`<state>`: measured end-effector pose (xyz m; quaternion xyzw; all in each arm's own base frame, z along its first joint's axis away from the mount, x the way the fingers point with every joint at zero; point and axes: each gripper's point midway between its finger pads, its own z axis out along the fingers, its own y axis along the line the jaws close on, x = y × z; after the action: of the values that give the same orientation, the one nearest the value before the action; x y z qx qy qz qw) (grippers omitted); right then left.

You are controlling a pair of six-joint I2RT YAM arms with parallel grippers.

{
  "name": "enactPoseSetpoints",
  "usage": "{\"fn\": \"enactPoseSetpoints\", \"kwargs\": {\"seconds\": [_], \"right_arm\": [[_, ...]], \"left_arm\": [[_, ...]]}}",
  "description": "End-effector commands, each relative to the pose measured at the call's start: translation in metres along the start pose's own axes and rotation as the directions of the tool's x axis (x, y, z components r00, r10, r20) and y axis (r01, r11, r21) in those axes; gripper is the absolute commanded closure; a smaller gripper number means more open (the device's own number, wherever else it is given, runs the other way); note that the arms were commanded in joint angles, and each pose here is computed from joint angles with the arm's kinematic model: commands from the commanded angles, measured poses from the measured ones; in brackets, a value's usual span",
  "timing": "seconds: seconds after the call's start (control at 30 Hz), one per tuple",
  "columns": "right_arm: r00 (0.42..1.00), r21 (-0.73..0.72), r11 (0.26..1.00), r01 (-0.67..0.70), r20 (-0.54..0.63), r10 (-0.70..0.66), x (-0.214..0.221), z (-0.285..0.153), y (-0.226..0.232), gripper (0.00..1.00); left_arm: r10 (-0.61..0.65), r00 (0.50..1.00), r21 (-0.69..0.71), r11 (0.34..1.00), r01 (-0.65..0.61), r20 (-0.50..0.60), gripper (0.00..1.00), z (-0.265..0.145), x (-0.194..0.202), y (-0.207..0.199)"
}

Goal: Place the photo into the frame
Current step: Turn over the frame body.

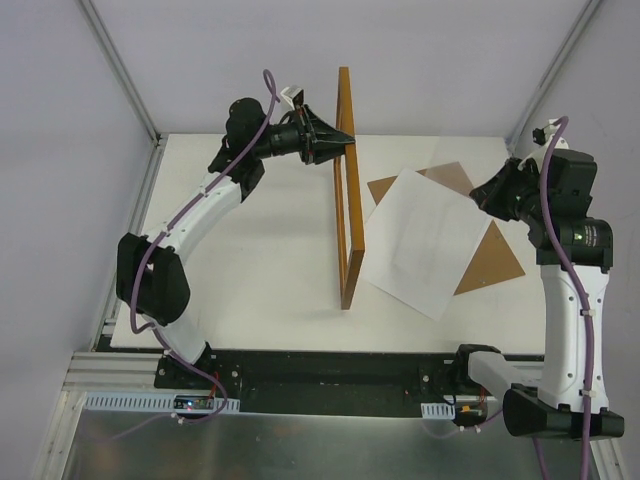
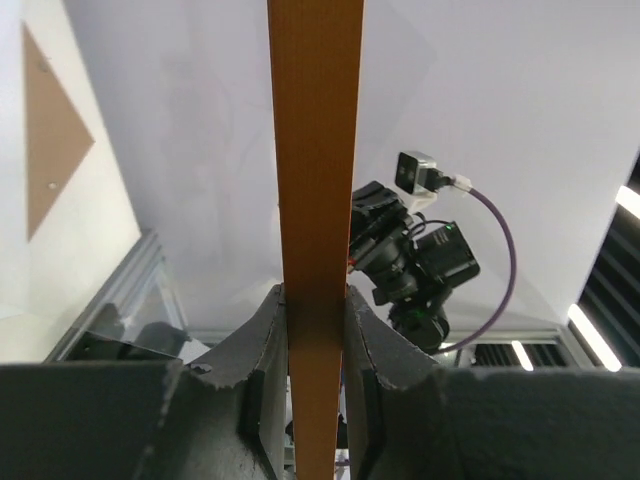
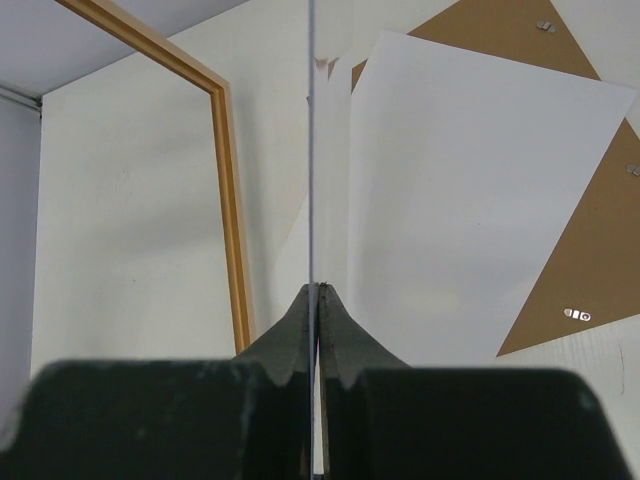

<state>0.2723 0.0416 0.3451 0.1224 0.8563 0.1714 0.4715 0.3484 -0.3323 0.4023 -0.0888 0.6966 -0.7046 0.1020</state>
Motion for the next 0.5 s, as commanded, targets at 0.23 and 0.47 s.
{"fn": "enactPoseSetpoints", "kwargs": {"seconds": [0.23, 0.47], "right_arm": [[0.999, -0.029, 1.0, 0.01, 0.051, -0.009, -0.019, -0.004, 0.009, 0.99], [1.0, -0.033, 0.999, 0.005, 0.031, -0.004, -0.014, 0.002, 0.008, 0.99]], "left_arm": [[0.086, 0.993, 0.257, 0.964, -0.062, -0.084, 1.0, -0.005, 0.014, -0.031], [0.068, 0.991, 0.228, 0.973, -0.041, -0.111, 1.0, -0.001, 0.013, -0.009]]}}
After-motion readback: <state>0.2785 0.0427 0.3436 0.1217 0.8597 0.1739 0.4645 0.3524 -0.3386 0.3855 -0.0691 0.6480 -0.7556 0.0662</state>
